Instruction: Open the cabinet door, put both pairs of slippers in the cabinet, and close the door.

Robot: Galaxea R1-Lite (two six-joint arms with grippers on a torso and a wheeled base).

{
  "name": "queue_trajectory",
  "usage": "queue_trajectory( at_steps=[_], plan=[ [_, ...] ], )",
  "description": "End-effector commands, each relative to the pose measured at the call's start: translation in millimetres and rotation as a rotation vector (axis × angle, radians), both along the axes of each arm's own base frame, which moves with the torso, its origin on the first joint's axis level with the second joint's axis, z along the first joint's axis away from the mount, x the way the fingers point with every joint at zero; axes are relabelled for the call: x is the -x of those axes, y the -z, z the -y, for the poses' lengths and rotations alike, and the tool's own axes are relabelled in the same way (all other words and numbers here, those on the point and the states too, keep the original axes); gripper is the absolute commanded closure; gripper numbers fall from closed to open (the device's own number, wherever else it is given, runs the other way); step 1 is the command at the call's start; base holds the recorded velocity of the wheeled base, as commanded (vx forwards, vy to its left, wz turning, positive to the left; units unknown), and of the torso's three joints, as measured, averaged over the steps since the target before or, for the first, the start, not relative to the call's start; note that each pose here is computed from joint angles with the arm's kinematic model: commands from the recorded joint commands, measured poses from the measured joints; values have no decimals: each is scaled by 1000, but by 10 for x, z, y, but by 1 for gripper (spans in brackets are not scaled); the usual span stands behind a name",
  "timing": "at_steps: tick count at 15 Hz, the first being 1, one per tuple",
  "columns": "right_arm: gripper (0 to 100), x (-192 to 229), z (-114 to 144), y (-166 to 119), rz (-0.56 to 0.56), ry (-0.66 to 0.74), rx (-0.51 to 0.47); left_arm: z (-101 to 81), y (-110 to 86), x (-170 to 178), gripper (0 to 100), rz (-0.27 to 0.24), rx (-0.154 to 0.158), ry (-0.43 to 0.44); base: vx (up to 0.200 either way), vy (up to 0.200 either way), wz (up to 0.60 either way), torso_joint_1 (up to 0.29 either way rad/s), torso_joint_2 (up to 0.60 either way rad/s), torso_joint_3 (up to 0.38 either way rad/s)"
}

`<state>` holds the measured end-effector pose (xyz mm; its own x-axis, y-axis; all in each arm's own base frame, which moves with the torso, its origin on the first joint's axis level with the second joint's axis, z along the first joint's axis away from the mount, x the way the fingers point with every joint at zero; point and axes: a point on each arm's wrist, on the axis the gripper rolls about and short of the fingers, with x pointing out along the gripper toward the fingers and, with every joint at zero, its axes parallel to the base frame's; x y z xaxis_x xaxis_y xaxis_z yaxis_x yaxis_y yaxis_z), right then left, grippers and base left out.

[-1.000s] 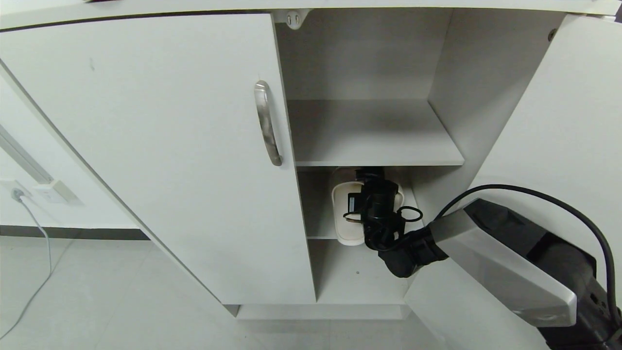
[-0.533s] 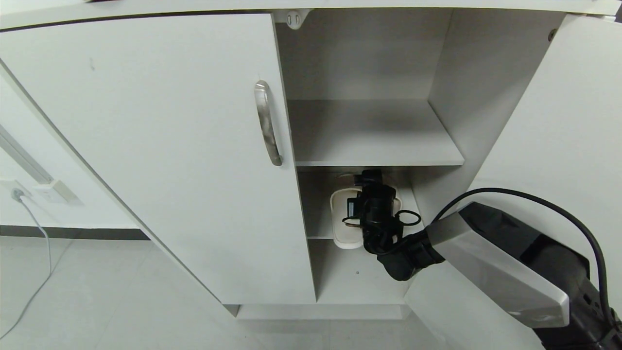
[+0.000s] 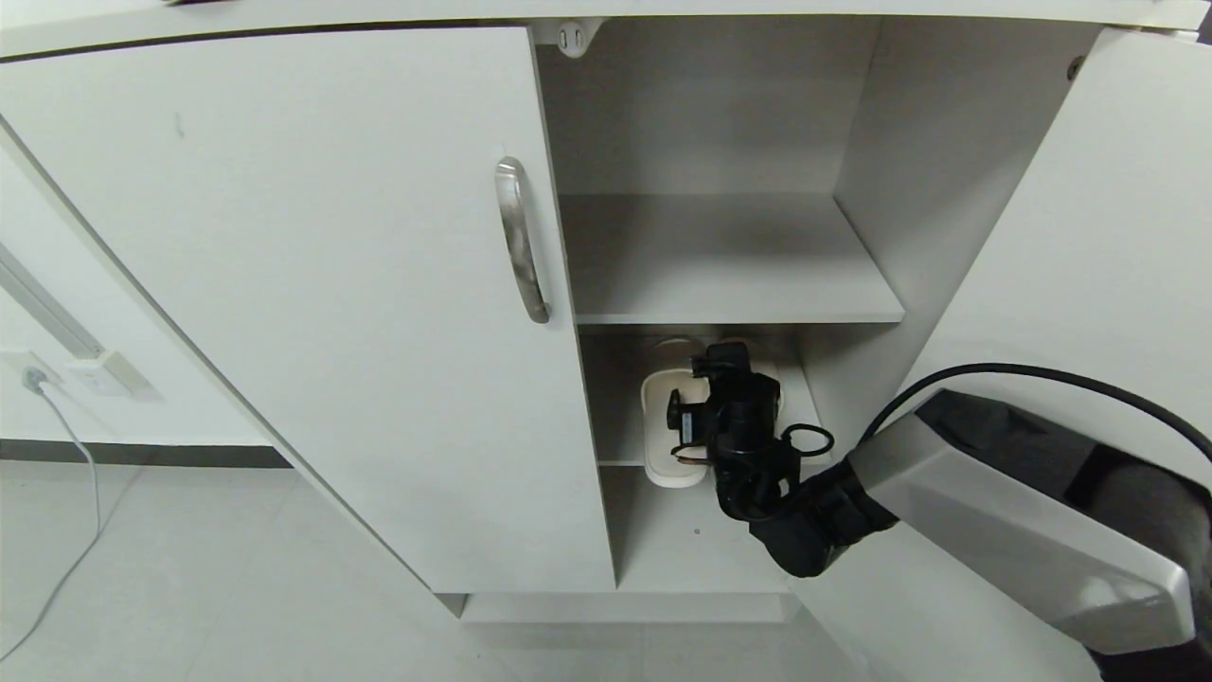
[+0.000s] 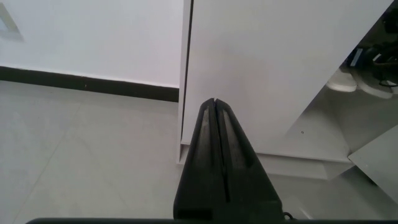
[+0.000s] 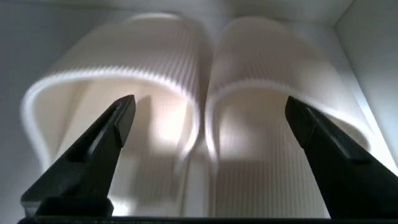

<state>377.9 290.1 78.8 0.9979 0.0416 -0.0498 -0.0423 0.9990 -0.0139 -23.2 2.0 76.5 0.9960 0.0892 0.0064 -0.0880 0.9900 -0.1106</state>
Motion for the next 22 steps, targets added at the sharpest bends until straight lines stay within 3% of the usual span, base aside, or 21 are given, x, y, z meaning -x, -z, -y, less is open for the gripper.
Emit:
queue_trajectory(
  at_steps=[1,4,8,13,22],
  plan=[
    [0,320,28,-233,13,-53,-12,0,-2,-1,100,0,0,0,0,0,0,0,0,0],
    [0,759,171,-189,-17,-204,2,0,0,-1,100,-2,0,0,0,0,0,0,0,0],
    [0,982,318,-187,-24,-278,12,0,-2,-1,100,0,0,0,0,0,0,0,0,0],
    [0,986,320,-186,-21,-280,13,0,0,-1,100,-2,0,0,0,0,0,0,0,0],
    [0,1004,339,-149,-35,-278,23,0,-2,-1,100,0,0,2,-178,0,0,1,3,3]
  ],
)
